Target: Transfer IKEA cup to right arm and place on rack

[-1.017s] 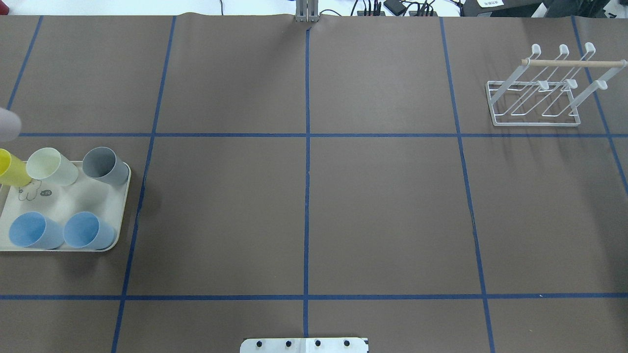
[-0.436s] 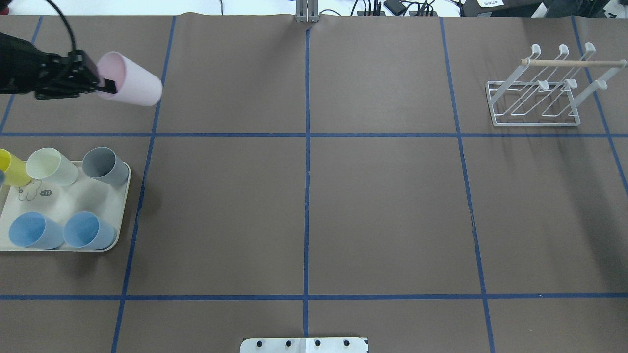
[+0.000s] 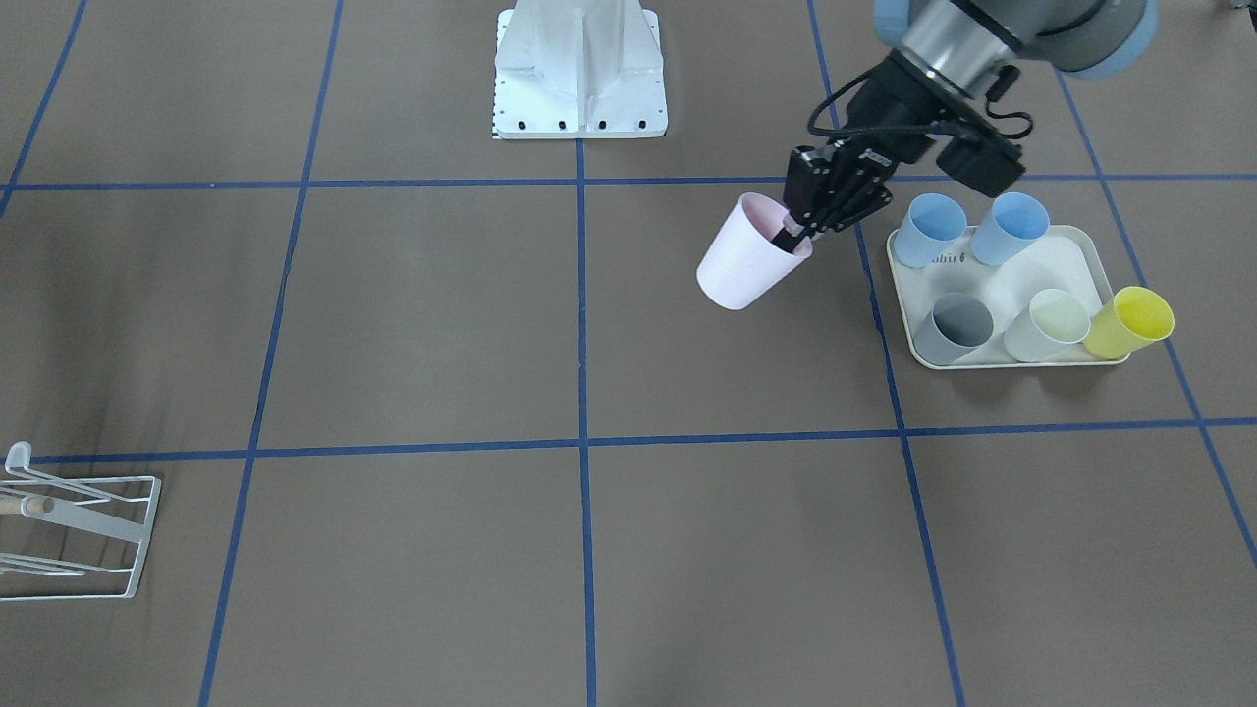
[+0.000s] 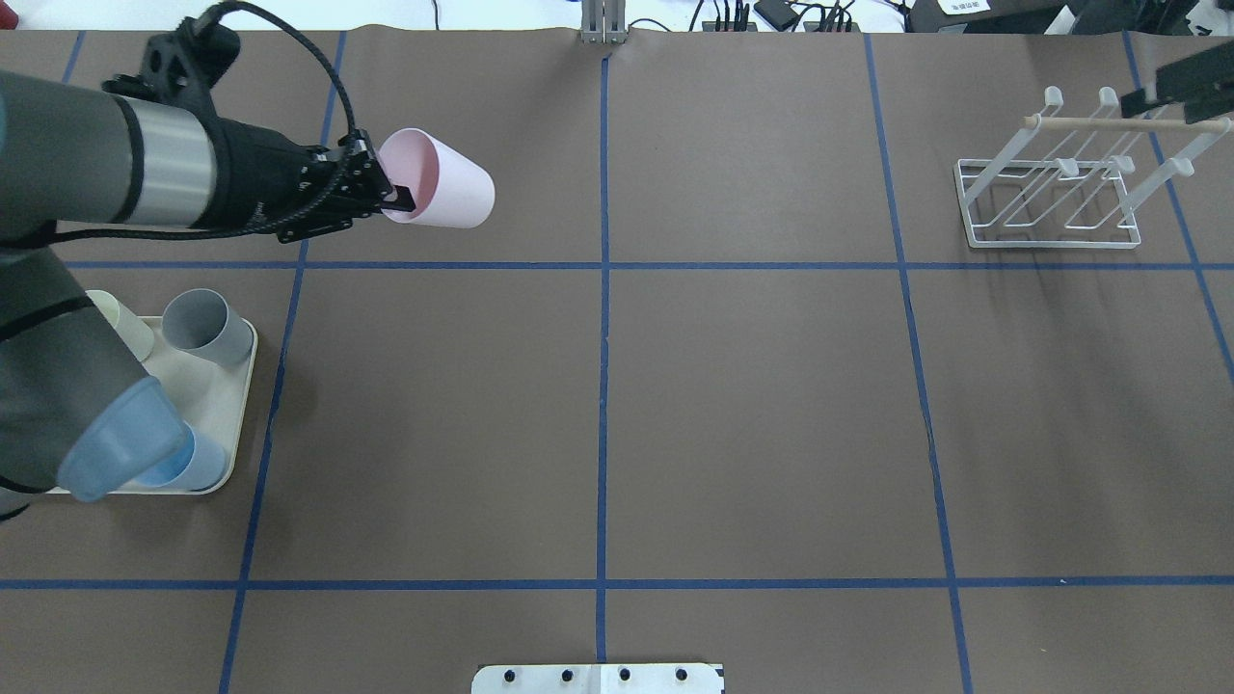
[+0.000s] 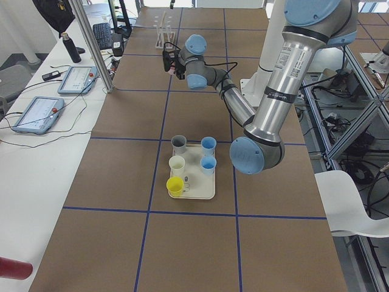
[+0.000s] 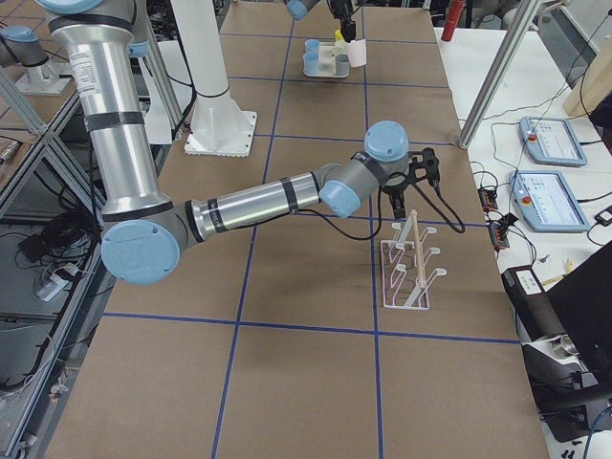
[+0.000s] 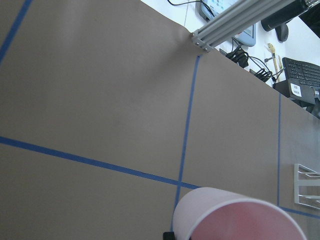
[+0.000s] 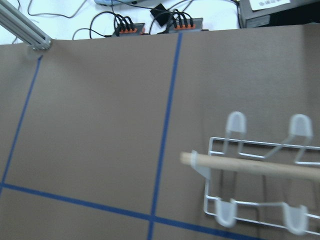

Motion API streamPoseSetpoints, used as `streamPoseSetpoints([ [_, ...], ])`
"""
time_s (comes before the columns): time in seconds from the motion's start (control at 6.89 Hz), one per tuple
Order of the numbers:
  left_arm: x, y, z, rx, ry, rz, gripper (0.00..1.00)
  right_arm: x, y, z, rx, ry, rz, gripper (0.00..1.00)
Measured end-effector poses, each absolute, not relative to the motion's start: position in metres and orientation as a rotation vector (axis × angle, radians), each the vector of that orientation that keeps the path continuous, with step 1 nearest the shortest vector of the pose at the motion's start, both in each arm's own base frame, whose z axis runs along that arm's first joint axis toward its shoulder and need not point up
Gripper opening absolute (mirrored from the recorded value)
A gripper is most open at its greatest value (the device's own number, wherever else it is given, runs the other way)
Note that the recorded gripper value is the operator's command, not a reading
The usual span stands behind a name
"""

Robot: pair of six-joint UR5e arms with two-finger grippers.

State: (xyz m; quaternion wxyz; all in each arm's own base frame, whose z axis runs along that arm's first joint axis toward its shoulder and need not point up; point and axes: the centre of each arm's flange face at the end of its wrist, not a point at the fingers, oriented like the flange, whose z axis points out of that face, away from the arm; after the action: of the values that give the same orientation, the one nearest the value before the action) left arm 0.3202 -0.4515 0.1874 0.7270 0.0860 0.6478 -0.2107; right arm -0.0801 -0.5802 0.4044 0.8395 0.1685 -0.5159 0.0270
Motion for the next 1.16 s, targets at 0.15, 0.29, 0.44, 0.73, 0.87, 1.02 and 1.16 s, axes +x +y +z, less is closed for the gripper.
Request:
streamPoseSetpoints([
  [0.15, 0.333, -0.444, 0.170, 0.173, 1.487, -0.510, 0.00, -0.136, -0.588, 0.358, 0.365, -1.134, 0.134, 1.00],
  [0.29, 0.335, -0.441, 0.158, 0.157, 1.566, -0.558, 0.00, -0.201, -0.580, 0.311, 0.361, -1.217, 0.236, 1.00],
  [0.44, 0.334, -0.440, 0.152, 0.146, 1.643, -0.598, 0.00, -0.260, -0.558, 0.263, 0.330, -1.329, 0.338, 1.00],
  [0.73, 0.336, -0.445, 0.158, 0.148, 1.723, -0.607, 0.00, -0.347, -0.496, 0.172, 0.232, -1.549, 0.504, 1.00],
  [0.87, 0.345, -0.459, 0.172, 0.164, 1.753, -0.599, 0.00, -0.371, -0.471, 0.143, 0.195, -1.635, 0.561, 1.00],
  [1.02, 0.355, -0.477, 0.183, 0.178, 1.774, -0.600, 0.00, -0.387, -0.451, 0.128, 0.160, -1.718, 0.609, 1.00],
  [1.16, 0.361, -0.496, 0.183, 0.194, 1.779, -0.603, 0.00, -0.397, -0.437, 0.120, 0.121, -1.794, 0.651, 1.00],
])
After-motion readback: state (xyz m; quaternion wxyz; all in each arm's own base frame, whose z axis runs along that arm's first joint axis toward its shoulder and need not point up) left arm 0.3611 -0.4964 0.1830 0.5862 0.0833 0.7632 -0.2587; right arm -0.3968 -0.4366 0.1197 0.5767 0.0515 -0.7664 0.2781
